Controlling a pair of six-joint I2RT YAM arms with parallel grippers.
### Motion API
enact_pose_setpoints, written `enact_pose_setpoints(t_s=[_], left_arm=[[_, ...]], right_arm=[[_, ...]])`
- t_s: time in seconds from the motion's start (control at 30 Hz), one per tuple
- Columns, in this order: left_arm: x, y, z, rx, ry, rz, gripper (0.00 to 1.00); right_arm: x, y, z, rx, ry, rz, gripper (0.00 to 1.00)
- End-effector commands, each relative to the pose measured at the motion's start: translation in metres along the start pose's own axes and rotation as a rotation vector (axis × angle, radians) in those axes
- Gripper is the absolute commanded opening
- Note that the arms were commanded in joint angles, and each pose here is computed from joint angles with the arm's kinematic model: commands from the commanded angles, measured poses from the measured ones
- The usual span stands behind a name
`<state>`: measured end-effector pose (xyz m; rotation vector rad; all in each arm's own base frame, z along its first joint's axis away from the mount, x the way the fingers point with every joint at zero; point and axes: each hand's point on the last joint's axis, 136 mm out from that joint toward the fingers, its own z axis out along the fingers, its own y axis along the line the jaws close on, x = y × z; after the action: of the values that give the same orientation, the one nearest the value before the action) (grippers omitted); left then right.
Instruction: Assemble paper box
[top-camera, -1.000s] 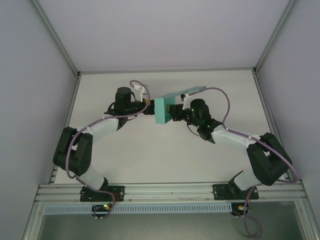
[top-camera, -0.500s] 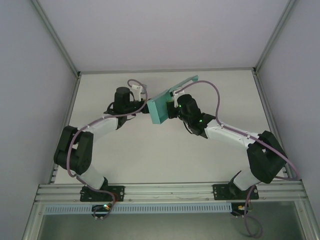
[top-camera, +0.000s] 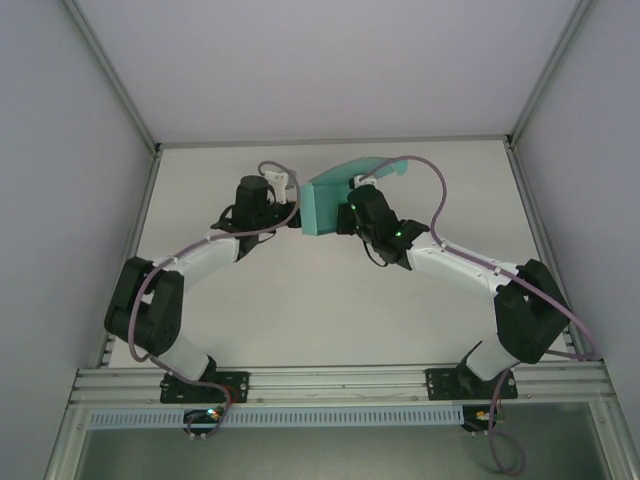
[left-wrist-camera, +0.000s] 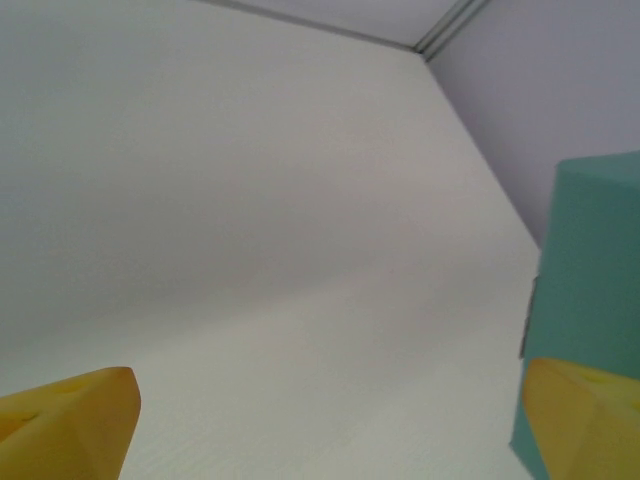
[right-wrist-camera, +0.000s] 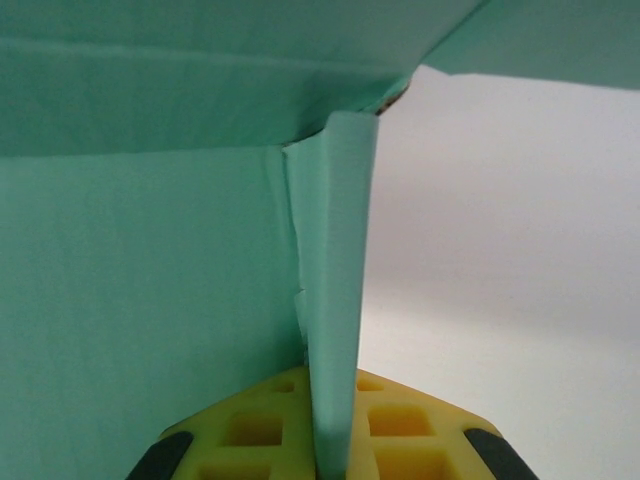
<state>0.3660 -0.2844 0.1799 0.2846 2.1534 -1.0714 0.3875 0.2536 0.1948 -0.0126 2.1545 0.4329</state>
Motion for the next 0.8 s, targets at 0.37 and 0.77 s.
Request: enact_pose_setpoints(t_s=[0.37,0.77], left_arm=[[0.053,0.115,-0.144,-0.704,-0.029,-0.188,1.00],[0.056,0.117,-0.171,-0.740,-0.063,-0.167,1.00]], right_arm=[[0.015,-0.069,-0.036,0.325,0.054,-0.092,0.04],[0.122,-0.099,0.011,0.516,0.445,-0.099,0.04]])
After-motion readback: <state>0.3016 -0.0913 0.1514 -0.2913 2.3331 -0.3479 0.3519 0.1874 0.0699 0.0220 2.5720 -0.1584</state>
